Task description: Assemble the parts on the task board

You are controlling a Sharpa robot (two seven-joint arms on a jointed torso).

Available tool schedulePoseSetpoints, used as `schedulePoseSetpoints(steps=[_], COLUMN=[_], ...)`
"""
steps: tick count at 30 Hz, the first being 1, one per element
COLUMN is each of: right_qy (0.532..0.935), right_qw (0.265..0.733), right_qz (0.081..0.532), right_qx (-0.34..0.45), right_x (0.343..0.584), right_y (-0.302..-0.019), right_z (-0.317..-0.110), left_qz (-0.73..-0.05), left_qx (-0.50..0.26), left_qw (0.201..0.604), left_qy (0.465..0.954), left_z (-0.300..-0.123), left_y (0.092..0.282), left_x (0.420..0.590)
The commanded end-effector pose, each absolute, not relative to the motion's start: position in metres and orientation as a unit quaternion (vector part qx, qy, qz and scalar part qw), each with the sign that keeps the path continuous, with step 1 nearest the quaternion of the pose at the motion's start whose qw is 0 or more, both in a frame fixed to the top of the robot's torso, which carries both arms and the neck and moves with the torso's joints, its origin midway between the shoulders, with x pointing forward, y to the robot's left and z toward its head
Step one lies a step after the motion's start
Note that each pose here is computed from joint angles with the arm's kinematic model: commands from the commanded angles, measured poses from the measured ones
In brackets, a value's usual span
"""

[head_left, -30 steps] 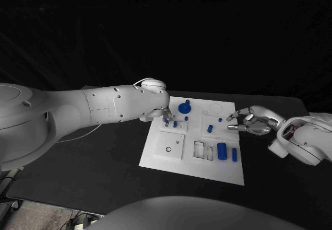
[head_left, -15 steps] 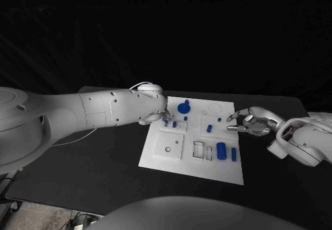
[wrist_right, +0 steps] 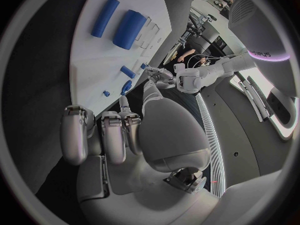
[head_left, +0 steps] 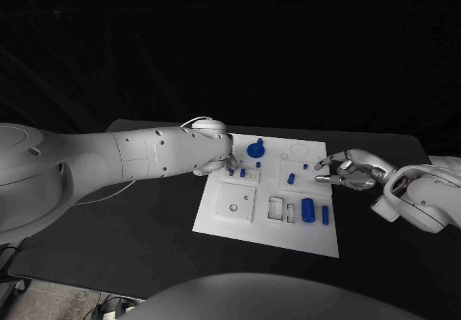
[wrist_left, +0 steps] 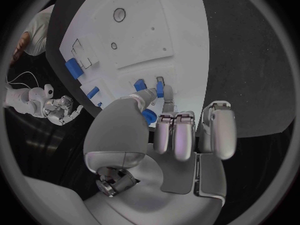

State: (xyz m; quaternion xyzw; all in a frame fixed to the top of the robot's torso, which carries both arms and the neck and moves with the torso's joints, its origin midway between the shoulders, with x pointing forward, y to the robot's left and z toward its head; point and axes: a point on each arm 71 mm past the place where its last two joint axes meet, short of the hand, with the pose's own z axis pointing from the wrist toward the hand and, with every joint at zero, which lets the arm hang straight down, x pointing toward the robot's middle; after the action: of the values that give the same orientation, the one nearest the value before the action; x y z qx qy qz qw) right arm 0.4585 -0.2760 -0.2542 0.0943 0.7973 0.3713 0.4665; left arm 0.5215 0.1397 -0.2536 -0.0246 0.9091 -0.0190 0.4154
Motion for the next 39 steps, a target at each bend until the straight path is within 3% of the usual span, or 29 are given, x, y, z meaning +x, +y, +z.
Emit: schedulePoseSetpoints(steps=[1,39], right_qy=[0.797,0.797], right_qw=[0.465,0.463], right_qz=[0.376,0.376], right_qx=[0.091,0.091], right_x=[0.4577,0.4575], right_y=[-0.2748,-0.2741], right_z=[-0.2544,-0.255], left_qz=[0.004,0.019], left_qx=[-0.022,-0.008], left_qw=[0.403,0.386], left_qy=[0.915,0.922], left_z=[-0.2554,-0.2609], left_y=[0.1414,0.1421], left_x=[0.5204,0.519])
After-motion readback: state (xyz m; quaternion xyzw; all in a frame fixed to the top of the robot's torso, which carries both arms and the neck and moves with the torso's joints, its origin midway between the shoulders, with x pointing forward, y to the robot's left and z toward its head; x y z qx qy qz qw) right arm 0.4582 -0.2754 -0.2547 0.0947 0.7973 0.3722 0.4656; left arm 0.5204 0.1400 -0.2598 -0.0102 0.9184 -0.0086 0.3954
